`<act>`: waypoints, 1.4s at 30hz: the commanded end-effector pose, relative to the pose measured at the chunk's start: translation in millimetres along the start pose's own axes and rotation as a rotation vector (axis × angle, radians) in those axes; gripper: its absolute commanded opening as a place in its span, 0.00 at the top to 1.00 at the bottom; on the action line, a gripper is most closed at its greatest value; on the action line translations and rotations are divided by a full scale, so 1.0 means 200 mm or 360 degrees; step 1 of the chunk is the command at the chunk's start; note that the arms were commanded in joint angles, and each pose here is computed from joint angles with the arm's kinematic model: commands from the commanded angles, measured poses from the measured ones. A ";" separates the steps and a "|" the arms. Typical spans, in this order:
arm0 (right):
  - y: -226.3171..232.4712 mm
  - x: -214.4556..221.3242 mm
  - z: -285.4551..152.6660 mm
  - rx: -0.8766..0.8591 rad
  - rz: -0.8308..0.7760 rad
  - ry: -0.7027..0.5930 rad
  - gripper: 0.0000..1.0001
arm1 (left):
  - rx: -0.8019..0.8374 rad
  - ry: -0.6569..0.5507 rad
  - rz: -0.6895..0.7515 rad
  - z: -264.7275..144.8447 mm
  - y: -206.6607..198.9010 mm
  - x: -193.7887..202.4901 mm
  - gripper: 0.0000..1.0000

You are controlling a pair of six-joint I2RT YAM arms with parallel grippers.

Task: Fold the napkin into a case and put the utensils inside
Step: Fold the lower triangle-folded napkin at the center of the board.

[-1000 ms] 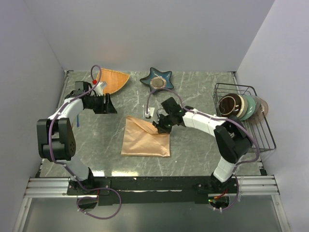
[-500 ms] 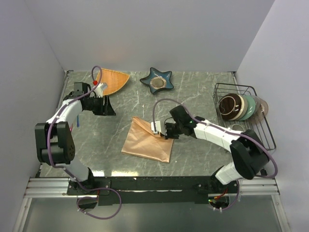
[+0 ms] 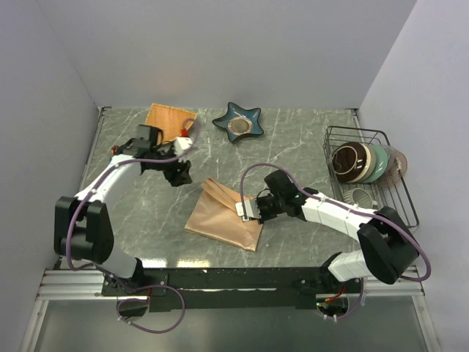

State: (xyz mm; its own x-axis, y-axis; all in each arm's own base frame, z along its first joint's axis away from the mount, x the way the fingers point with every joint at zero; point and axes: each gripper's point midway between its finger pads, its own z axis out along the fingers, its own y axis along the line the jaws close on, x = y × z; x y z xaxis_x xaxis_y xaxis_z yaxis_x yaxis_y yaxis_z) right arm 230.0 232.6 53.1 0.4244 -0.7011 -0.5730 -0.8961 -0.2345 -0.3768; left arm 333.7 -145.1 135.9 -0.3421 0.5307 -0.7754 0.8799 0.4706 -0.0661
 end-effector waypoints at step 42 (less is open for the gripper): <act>0.04 -0.07 -0.06 0.0038 -0.0285 -0.0098 1.00 | 0.0504 0.0406 0.1136 0.56 -0.24 0.11 0.66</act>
State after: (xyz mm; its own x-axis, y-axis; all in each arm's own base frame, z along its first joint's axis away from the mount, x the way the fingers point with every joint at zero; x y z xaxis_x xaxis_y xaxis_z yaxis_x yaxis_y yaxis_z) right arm 221.5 228.7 58.2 0.5362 -0.6505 -0.5379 -0.8337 -0.3084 -0.4581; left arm 325.7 -232.6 39.6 0.2472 0.8122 -0.5284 0.9689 -0.1989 0.1475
